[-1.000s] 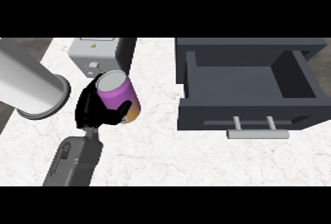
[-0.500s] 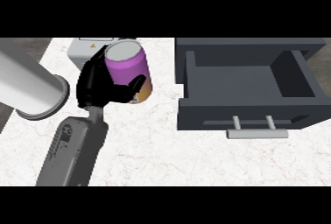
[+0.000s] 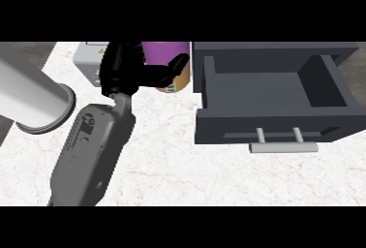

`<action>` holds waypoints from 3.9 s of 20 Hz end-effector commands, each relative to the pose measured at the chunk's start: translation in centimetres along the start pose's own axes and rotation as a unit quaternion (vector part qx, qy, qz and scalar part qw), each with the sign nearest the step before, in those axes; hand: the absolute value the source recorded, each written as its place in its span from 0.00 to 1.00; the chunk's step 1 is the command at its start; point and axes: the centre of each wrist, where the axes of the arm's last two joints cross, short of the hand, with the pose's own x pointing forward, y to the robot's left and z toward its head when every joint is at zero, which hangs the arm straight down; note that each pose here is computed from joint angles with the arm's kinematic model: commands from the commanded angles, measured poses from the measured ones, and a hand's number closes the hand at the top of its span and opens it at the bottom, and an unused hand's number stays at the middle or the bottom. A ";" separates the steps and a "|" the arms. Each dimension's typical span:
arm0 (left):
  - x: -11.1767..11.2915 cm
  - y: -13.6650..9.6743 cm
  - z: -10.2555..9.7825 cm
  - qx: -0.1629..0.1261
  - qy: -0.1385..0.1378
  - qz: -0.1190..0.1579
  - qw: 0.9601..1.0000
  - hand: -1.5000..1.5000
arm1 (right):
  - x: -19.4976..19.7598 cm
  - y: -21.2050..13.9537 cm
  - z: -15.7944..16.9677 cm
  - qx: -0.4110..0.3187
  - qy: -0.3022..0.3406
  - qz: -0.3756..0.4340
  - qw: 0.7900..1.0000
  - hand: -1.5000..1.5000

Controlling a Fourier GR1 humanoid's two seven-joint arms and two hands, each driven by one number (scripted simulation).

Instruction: Pick up the can, place it into the drawer and close the drawer

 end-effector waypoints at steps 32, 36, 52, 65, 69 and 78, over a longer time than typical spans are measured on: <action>2.5 -14.5 -6.2 -0.006 0.016 -0.053 0.998 1.00 | 1.0 1.6 -1.8 0.015 -0.008 -0.005 1.000 0.00; 1.2 -14.3 -6.2 0.006 0.029 -0.061 0.998 1.00 | 1.0 1.6 -2.9 0.021 -0.011 -0.003 1.000 0.00; -2.4 -13.7 -5.6 0.047 0.046 -0.121 0.990 0.00 | 0.3 1.2 -3.9 0.033 -0.017 -0.011 0.999 0.00; -4.1 -11.9 -5.9 0.065 0.038 -0.104 0.992 0.00 | 1.2 2.7 -3.1 0.039 -0.024 -0.013 0.999 0.00; -2.5 -13.1 -6.2 0.052 0.034 -0.084 0.995 0.00 | 3.7 2.2 -3.7 0.050 -0.093 0.116 0.988 0.00; -1.2 -14.5 -5.9 0.050 -0.007 -0.071 0.996 0.00 | 4.0 4.9 -6.6 0.102 -0.167 0.192 0.962 0.00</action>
